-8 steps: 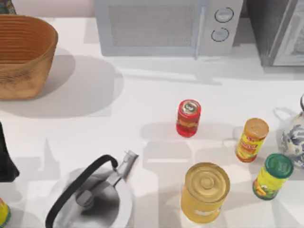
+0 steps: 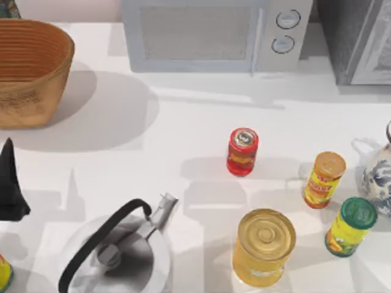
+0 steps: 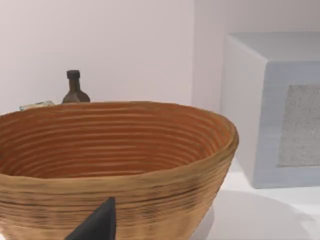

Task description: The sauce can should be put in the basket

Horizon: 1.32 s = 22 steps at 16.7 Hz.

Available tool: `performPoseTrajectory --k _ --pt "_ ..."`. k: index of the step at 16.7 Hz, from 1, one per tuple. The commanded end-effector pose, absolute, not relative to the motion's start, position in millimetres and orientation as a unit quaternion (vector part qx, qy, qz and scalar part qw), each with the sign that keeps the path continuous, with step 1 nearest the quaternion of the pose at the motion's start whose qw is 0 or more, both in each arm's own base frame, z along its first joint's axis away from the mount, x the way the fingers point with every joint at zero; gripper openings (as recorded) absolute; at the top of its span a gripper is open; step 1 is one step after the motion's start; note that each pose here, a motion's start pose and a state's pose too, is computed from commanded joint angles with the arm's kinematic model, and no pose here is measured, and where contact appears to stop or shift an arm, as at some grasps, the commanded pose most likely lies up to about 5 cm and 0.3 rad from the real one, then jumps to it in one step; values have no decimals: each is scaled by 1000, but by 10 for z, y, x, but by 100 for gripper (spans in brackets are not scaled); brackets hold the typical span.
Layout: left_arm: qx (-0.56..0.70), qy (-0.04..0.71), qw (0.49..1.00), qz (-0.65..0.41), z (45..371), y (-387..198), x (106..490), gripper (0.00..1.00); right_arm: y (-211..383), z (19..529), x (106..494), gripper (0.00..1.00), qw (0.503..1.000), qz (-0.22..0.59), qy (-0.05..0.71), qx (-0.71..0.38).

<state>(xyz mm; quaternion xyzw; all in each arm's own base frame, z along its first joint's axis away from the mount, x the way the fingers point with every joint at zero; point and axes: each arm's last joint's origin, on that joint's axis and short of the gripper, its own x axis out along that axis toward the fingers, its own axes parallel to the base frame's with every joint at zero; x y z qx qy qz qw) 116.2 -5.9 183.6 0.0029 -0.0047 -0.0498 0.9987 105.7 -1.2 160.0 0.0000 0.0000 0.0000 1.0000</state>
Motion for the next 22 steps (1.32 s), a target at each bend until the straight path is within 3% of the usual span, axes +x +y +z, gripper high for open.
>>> performPoseTrajectory --k 6,10,16,22 --pt "1 4 983 -185 2194 -235 1663 100 -12 1600 1057 100 1000 0 0 0" --pt "-5 31 954 -298 2152 -463 2228 100 -12 1600 1057 100 1000 0 0 0" --pt "-12 55 889 -455 1579 -909 3048 100 -12 1600 1057 100 1000 0 0 0" --pt "-4 33 819 -572 744 -1289 3490 100 -12 1600 1057 100 1000 0 0 0"
